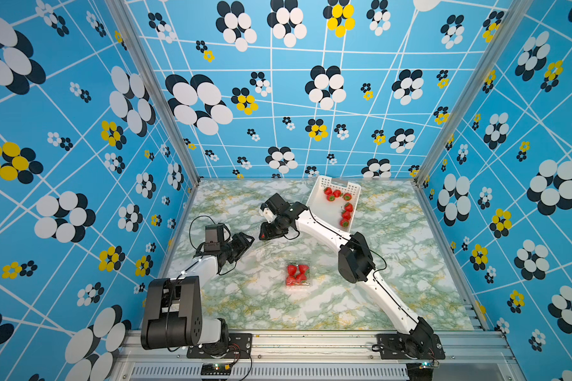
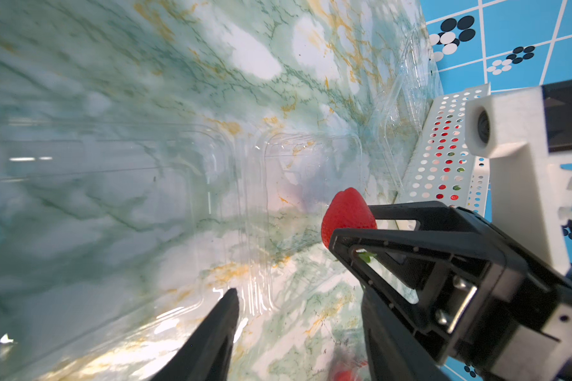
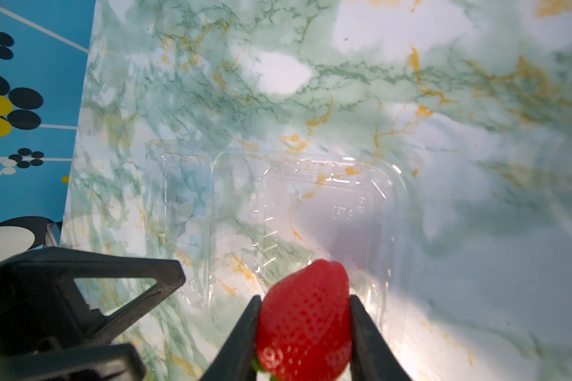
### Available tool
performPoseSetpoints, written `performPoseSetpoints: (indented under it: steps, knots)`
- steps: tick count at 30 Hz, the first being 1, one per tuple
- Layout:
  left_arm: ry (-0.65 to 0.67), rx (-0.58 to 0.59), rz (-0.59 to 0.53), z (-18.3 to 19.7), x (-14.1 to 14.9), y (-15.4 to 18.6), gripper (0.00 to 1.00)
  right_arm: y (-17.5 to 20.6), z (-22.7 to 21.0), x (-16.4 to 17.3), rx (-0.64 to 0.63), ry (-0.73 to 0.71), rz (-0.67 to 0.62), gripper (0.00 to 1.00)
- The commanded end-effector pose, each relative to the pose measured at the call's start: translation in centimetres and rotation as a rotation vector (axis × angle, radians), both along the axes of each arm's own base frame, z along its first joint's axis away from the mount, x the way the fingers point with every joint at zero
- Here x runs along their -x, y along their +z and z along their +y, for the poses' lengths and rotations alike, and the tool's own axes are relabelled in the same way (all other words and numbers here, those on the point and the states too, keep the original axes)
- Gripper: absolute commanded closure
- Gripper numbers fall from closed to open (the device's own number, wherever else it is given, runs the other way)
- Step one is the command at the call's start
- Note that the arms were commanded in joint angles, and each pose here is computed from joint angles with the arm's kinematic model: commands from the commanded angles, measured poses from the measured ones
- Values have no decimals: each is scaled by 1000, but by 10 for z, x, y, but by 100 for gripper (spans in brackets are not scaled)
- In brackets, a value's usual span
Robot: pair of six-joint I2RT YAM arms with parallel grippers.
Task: Pack strawberries into containers
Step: Place the strawberry in the packing box.
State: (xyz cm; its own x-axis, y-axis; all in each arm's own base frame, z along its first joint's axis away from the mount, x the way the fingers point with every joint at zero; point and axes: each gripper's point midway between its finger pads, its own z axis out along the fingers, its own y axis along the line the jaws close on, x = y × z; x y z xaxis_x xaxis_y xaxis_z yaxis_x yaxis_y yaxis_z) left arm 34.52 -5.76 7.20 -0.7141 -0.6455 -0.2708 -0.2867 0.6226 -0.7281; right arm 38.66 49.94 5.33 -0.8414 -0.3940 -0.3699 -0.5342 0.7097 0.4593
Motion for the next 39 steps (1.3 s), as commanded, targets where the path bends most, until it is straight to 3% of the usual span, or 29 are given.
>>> performPoseSetpoints:
  steps: [1, 4, 14, 23, 28, 30, 34, 39]
  knots:
    - [-13, 3, -34, -3, -5, 13, 39, -22, -10, 5, 65, 10, 22, 57]
    - [-16, 2, -31, -3, -4, 12, 39, -22, -10, 5, 69, 11, 21, 50]
    - [-17, 4, -39, -3, -4, 15, 39, -11, -15, 1, 87, 28, -31, 44]
    - [-18, -7, -53, -3, -4, 25, 39, 77, -41, -28, 72, 4, -236, 41]
    - [-24, -15, -59, -5, -4, 30, 38, 122, -99, -59, 126, -162, -356, 41]
    - [-31, -30, -64, -7, -3, 34, 38, 127, -135, -74, 163, -276, -347, 41]
    - [-82, -68, -92, -25, -5, 52, 38, 112, -213, -96, 273, -461, -267, 43]
    - [-173, -83, -135, -63, -17, 74, 38, 83, -267, -103, 379, -525, -195, 48]
